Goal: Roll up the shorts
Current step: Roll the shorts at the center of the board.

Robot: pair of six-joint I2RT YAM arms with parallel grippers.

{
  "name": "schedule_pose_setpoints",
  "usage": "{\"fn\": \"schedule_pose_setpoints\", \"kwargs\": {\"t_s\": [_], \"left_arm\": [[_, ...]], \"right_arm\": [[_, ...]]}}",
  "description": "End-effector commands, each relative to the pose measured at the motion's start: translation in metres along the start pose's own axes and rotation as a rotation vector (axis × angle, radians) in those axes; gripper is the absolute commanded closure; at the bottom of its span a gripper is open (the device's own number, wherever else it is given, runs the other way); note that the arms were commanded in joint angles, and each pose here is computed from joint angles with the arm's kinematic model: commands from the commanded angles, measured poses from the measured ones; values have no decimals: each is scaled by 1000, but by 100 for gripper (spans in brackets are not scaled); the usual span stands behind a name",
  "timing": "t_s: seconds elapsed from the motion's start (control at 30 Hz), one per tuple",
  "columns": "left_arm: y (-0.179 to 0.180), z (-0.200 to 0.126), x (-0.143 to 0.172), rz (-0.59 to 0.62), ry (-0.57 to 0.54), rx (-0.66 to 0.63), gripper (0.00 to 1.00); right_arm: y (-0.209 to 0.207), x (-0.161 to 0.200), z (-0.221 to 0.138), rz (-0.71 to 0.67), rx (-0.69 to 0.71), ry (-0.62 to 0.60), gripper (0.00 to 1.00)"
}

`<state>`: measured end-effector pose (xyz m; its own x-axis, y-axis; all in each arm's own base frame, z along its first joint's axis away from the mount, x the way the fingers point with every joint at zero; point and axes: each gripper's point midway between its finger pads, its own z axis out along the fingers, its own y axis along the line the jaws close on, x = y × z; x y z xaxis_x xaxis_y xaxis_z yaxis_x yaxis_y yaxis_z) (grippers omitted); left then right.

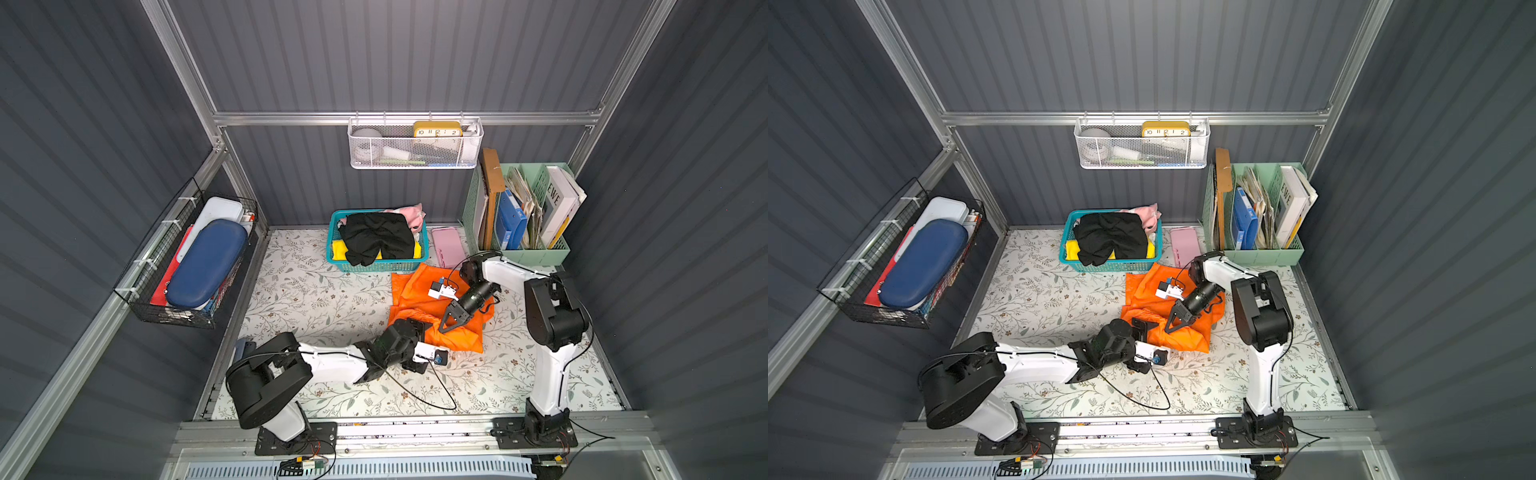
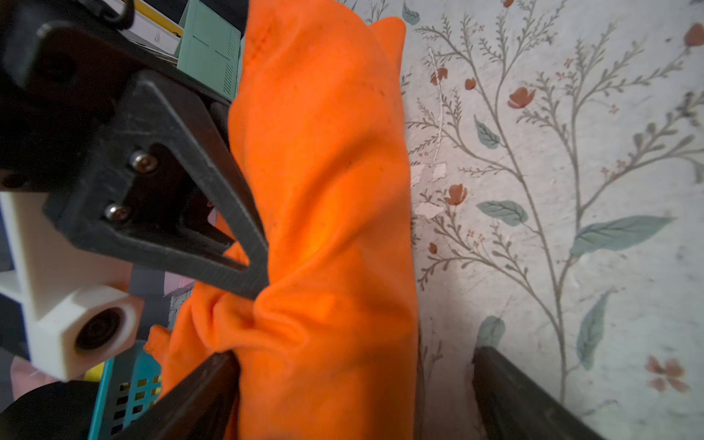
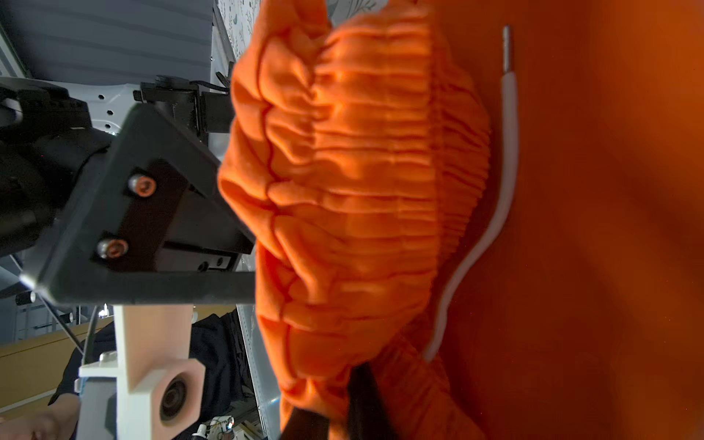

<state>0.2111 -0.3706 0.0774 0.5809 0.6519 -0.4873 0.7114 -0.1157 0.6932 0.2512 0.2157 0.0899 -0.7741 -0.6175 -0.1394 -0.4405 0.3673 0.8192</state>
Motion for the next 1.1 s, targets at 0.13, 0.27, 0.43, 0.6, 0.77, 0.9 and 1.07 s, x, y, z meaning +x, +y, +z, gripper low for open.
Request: {"fn": "schedule_pose_setpoints", "kwargs": {"t_s": [0.13, 0.27, 0.43, 0.6, 0.77, 0.9, 1.07], "left_arm": [[5, 17, 15, 10, 30, -44, 0], [-3, 23, 30, -24, 62, -4, 4], [-5, 27, 38, -73, 73, 47, 30], [-12, 28, 38, -101, 67, 102, 62], [-20, 30, 35, -139, 68, 175, 78], [-22, 24, 30, -174, 77, 220, 84], [-16, 7, 22, -214, 81, 239, 93]], "right_arm": [[10, 0, -1, 4, -50, 3, 100], [12, 2, -1, -8, -56, 5, 100], [13, 5, 0, -19, -57, 6, 100], [8, 5, 1, -17, -33, 4, 92], [4, 4, 1, -27, 12, -24, 69], [-11, -3, -7, -17, 131, -83, 63], [-24, -10, -29, -16, 249, -203, 56]]}}
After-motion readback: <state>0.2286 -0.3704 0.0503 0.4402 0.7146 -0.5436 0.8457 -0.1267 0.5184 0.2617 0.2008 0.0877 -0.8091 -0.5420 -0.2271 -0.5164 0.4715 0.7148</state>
